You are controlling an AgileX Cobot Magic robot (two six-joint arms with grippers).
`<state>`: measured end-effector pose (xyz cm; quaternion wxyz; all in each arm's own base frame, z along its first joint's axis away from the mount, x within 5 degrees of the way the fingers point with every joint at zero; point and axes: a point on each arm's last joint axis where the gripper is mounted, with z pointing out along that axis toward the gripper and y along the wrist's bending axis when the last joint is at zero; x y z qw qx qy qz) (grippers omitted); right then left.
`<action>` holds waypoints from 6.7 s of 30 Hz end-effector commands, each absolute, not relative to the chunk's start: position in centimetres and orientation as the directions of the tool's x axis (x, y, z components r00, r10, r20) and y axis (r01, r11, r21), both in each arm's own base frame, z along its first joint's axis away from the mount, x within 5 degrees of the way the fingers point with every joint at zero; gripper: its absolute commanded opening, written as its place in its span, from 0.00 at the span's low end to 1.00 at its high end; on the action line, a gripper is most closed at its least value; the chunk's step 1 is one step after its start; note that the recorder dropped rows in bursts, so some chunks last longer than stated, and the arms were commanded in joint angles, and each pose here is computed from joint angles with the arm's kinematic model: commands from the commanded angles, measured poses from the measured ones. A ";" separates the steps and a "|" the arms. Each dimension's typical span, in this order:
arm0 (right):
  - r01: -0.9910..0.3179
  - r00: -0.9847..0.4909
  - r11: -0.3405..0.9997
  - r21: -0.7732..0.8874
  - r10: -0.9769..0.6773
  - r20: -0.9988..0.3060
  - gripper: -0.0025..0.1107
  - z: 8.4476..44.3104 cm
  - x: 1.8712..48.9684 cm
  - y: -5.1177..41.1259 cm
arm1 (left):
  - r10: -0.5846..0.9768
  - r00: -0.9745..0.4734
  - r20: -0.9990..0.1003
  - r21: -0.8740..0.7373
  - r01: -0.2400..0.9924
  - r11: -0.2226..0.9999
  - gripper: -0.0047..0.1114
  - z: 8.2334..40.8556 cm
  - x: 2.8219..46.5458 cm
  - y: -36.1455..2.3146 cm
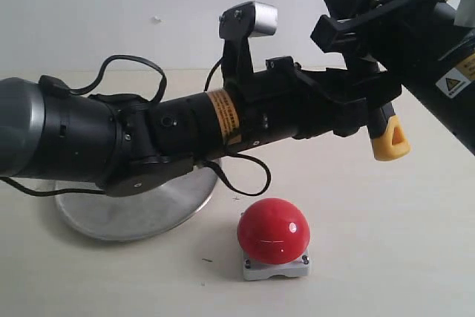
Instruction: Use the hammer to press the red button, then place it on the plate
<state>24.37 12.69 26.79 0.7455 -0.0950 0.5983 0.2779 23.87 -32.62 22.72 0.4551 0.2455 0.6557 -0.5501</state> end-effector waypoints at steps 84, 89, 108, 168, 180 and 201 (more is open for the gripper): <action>-0.833 -0.203 0.494 -0.249 -0.692 -0.693 0.52 26.1 29.4 11.2 | 0.242 -0.277 -0.930 -0.148 0.884 0.443 0.04 26.7 26.9 -22.1; -0.886 -0.068 0.414 -0.210 -0.563 -0.824 0.49 27.5 29.2 11.5 | 0.205 -0.302 -0.931 -0.200 0.892 0.404 0.04 27.0 28.1 -19.5; -0.938 -0.110 0.340 0.067 -0.110 -0.988 0.49 27.2 31.5 8.2 | 0.211 -0.270 -0.939 -0.216 0.945 0.246 0.04 27.2 27.5 -18.4; -0.999 -0.027 0.044 0.024 -0.051 -0.998 0.49 30.5 26.2 17.8 | 0.223 -0.021 -0.975 -0.045 0.994 -0.104 0.04 26.8 24.4 -20.8; -0.995 -0.092 0.047 0.089 -0.048 -0.995 0.49 30.5 26.2 17.8 | 0.222 -0.028 -0.975 -0.039 0.998 -0.046 0.04 26.8 24.6 -21.6; -0.983 -0.177 0.059 0.174 -0.041 -0.983 0.49 29.1 27.1 18.0 | 0.161 -0.056 -0.985 -0.056 0.998 0.005 0.04 27.3 24.4 -22.9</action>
